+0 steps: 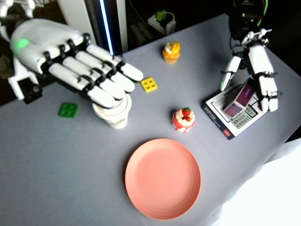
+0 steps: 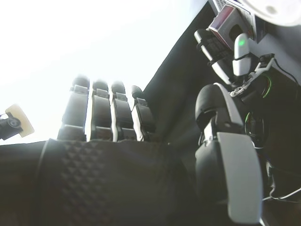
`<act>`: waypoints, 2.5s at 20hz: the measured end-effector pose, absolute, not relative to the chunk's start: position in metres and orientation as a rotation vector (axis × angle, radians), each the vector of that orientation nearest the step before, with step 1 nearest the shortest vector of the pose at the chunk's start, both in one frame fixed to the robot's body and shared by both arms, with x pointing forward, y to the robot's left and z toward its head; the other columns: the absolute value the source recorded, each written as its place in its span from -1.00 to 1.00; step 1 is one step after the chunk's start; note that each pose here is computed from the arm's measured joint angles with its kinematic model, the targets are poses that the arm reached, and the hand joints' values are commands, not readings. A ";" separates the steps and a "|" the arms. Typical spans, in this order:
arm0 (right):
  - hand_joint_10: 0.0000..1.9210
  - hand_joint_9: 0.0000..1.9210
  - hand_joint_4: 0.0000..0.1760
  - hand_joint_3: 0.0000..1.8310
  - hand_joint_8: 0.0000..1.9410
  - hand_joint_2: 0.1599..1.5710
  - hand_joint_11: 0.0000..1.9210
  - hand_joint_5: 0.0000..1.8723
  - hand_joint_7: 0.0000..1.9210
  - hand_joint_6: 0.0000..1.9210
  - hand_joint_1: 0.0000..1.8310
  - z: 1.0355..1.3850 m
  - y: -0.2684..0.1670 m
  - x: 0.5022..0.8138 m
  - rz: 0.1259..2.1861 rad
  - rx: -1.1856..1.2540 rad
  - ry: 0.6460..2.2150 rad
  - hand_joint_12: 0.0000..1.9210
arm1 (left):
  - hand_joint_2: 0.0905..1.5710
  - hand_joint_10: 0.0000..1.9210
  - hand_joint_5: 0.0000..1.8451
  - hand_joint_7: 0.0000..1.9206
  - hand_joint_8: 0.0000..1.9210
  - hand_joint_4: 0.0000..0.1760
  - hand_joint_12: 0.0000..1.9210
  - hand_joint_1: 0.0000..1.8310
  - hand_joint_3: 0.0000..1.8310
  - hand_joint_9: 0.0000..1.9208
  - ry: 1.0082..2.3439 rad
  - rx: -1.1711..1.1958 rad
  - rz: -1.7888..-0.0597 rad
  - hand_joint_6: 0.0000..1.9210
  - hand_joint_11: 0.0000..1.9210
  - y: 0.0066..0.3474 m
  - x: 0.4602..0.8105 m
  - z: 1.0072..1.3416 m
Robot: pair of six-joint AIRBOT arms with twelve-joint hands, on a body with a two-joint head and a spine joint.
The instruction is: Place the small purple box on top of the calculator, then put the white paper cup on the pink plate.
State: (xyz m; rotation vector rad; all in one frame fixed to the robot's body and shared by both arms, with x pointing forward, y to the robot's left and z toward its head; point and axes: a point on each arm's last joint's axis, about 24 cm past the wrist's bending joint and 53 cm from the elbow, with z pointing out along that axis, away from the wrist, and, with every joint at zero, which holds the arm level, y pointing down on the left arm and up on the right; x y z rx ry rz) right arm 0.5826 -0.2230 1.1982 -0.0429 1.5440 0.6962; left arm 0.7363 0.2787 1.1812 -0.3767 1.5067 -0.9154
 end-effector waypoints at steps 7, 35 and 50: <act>-0.97 -0.97 -0.73 -1.00 -1.00 0.17 -1.00 -1.00 -1.00 -1.00 -0.42 1.180 -0.219 0.577 0.857 -0.009 1.641 -0.56 | 0.36 -1.00 -1.00 -1.00 -1.00 0.94 -1.00 -0.27 -0.98 -1.00 1.362 -0.202 -1.042 -1.00 -1.00 0.247 0.696 1.234; 0.95 -0.74 -1.00 -1.00 0.46 0.33 -0.71 -0.87 -0.84 0.31 0.35 1.119 -0.201 0.617 0.862 0.035 1.835 1.00 | 0.44 -1.00 -0.98 -1.00 -1.00 0.41 -1.00 -0.16 -0.99 -1.00 1.312 -0.167 -1.082 -1.00 -1.00 0.243 0.680 1.246; 0.69 -0.85 -1.00 -1.00 0.04 0.44 -0.96 -0.66 -0.82 -0.30 0.35 1.149 -0.189 0.749 0.784 0.190 1.711 1.00 | 0.45 -1.00 -0.98 -1.00 -1.00 0.06 -1.00 -0.17 -1.00 -1.00 1.300 -0.145 -1.103 -1.00 -1.00 0.239 0.674 1.248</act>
